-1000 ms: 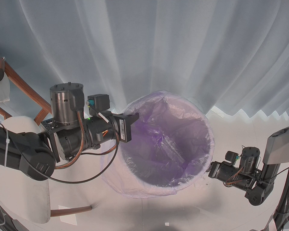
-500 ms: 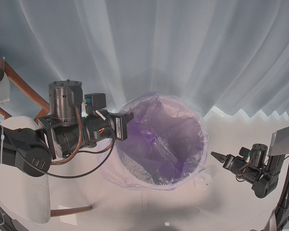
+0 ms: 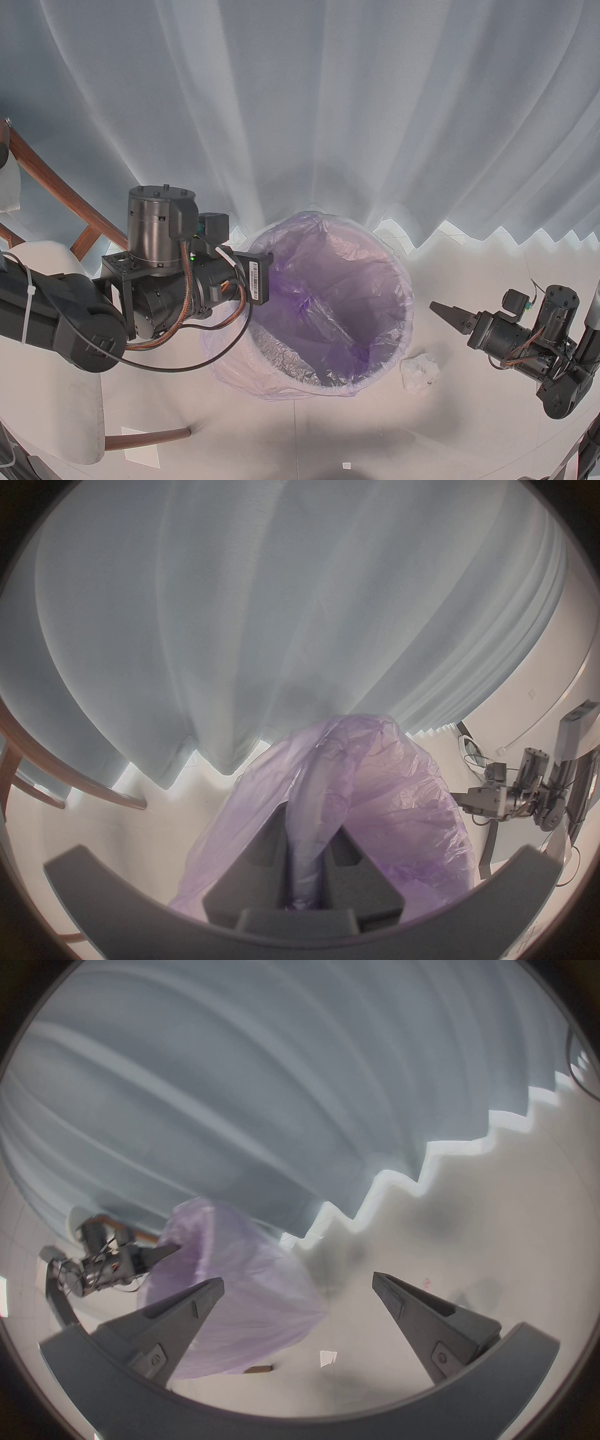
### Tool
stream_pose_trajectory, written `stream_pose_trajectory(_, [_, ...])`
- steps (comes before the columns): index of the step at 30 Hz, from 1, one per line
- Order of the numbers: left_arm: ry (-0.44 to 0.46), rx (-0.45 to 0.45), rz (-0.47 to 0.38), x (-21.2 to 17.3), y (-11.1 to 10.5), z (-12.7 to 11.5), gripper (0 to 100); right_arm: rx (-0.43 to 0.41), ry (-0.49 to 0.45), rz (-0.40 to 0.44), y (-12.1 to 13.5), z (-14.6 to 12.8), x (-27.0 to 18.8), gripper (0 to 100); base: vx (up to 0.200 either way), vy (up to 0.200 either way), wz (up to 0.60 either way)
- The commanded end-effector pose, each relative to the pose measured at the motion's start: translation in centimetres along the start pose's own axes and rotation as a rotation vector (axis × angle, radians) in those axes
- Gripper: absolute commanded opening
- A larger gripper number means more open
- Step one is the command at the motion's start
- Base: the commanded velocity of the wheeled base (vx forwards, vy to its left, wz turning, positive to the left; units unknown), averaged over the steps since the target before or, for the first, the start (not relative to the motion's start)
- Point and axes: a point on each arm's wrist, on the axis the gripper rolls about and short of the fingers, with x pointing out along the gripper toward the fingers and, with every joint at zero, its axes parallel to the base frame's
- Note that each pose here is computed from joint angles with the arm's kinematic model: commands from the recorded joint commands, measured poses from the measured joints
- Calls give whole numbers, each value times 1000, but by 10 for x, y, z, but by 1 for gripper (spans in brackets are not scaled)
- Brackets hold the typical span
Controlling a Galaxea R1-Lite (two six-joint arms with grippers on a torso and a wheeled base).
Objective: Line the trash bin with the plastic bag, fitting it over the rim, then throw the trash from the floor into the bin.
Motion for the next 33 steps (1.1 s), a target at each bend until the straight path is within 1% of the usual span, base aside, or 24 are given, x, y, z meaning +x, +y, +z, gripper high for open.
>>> stream_pose_trajectory(1, [23, 17, 5, 7, -8, -8, 0, -73, 21, 126, 33, -3, 8, 100, 0, 0, 0])
stream_pose_trajectory(4, [19, 23, 9, 5, -14, -8, 0, -73, 23, 109, 40, 1, 21, 100, 0, 0, 0])
stream_pose_trajectory(8, [11, 24, 1, 2, -17, -6, 0, -75, 10, 93, 45, 16, 37, 100, 0, 0, 0])
stream_pose_trajectory(12, [13, 25, 3, 3, -17, -7, 0, -69, 46, 73, 49, 23, 43, 100, 0, 0, 0])
stream_pose_trajectory(13, [10, 27, -7, 2, -21, -7, 0, -60, 82, 53, 50, 24, 44, 100, 0, 0, 0])
stream_pose_trajectory(15, [4, 29, -17, 2, -24, -6, 0, -58, 123, 37, 51, 23, 47, 100, 0, 0, 0])
stream_pose_trajectory(18, [5, 32, -26, 1, -27, -6, 0, -61, 149, 24, 51, 22, 49, 100, 0, 0, 0])
stream_pose_trajectory(25, [24, 53, -33, 2, -34, -12, 0, -127, 229, -11, 48, 18, 54, 100, 0, 0, 0])
stream_pose_trajectory(29, [27, 72, -32, 3, -34, -14, 0, -150, 236, -41, 47, 18, 55, 100, 0, 0, 0])
stream_pose_trajectory(30, [26, 72, -33, 3, -34, -13, 0, -153, 233, -50, 47, 17, 56, 0, 0, 0, 0])
stream_pose_trajectory(33, [29, 72, -32, 3, -34, -14, 0, -155, 234, -65, 45, 16, 56, 0, 0, 0, 0])
